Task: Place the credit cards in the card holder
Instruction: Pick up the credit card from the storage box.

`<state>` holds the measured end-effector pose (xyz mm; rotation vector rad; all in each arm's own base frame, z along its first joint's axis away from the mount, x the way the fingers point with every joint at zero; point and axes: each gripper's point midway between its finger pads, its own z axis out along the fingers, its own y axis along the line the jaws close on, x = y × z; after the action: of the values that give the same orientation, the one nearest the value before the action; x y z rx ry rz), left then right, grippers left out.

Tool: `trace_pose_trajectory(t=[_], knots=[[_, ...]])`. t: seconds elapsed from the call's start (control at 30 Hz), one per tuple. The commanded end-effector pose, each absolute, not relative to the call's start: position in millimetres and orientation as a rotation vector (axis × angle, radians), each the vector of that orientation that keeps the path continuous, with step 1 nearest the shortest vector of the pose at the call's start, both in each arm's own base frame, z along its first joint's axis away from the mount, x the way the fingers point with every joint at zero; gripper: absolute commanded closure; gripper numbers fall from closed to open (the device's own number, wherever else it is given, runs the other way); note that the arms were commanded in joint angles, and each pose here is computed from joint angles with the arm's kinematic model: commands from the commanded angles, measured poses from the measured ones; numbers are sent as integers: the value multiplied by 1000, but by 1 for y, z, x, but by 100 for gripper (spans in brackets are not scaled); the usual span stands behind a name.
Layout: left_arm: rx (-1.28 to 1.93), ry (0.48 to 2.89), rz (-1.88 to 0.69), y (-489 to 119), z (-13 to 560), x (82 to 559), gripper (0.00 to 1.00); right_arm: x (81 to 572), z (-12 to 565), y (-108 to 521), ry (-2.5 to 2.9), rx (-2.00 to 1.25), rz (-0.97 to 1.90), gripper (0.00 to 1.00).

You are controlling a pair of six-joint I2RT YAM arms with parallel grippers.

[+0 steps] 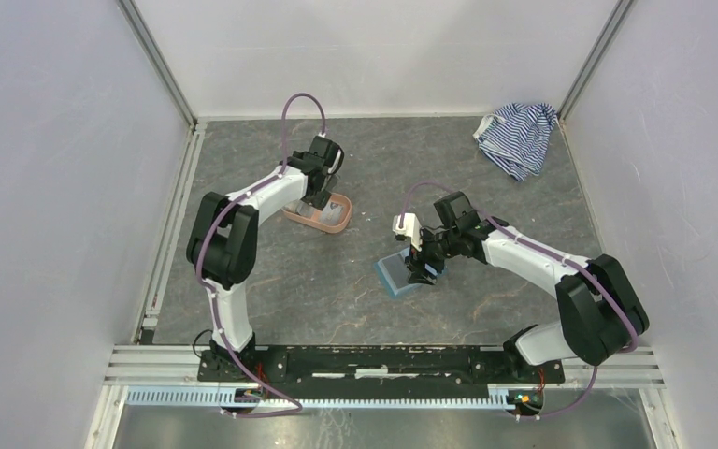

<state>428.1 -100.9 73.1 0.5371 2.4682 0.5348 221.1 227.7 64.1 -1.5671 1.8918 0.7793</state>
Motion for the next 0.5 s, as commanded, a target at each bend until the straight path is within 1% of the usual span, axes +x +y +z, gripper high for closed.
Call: trace_pose_trajectory(t=[0.0, 0.13, 0.27, 0.47], knots=[[551, 2447, 587, -94, 78, 438, 9, 231, 79, 236, 1831, -1568, 790, 28], [546, 2453, 610, -90, 75, 439, 10, 230, 79, 236, 1829, -1569, 791, 28], [533, 2445, 614, -89, 79, 440, 16, 230, 80, 237, 1826, -1570, 795, 28], [509, 2428, 596, -90, 89, 440, 20, 229, 79, 237, 1827, -1571, 800, 28]])
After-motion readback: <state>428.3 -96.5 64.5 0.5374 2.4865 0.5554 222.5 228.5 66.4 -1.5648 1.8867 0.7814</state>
